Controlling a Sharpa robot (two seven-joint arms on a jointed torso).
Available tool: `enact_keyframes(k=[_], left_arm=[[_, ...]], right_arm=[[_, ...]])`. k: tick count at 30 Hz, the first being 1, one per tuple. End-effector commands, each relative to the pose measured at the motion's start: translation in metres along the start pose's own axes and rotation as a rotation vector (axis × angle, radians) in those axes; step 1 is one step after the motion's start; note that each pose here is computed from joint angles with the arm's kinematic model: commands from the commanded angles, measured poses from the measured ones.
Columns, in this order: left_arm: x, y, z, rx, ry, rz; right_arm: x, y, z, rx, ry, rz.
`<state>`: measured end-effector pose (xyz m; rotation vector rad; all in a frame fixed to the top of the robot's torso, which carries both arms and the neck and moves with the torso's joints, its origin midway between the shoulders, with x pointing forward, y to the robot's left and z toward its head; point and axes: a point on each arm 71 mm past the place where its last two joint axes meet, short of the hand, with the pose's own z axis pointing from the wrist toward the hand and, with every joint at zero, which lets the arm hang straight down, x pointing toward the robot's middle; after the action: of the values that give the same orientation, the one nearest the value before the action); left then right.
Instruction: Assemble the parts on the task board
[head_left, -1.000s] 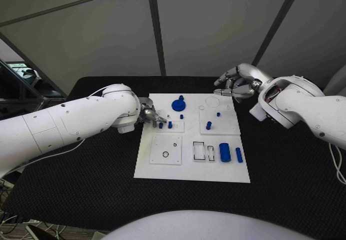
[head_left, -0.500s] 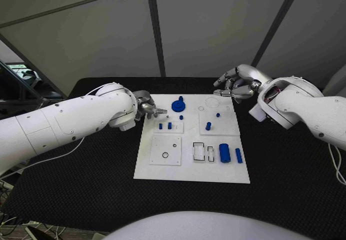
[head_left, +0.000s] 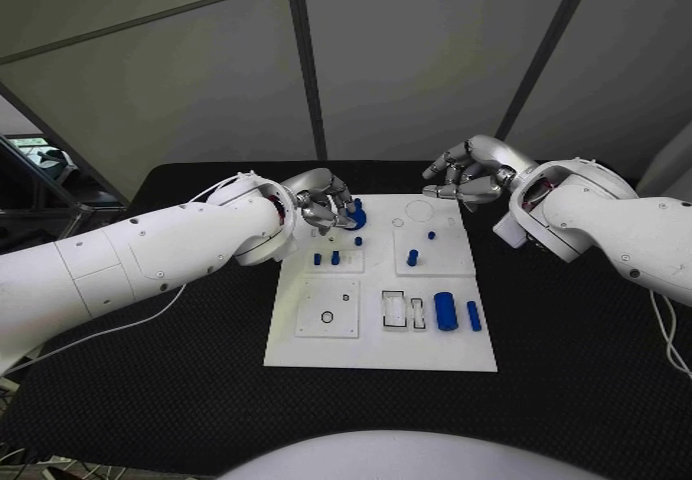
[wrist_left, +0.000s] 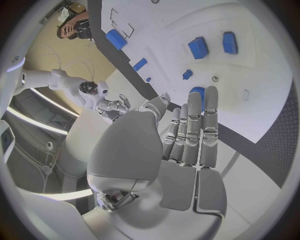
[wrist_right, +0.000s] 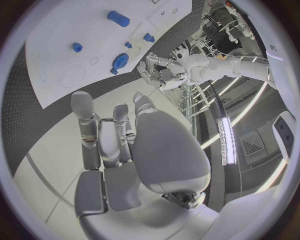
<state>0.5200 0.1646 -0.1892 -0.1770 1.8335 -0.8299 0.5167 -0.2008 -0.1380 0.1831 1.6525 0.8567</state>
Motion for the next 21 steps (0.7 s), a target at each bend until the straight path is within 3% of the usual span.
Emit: enact_keyframes(k=[1,8,21], left_arm=[[0.0028,-0.0167,0.002,0.215,-0.034,0.155],[0.0183,-0.0191,0.0106,0.229,0.023,0.311],[0.0263,-0.0145,0.023,0.17,0.063,0.419]], right_arm=[[-0.001,0.002,0.001,-0.009,-0.004,-0.003],[0.0,0.002,0.001,-0.01,-0.001,-0.002],[0.001,0.004,0.002,-0.013,0.003,-0.001]])
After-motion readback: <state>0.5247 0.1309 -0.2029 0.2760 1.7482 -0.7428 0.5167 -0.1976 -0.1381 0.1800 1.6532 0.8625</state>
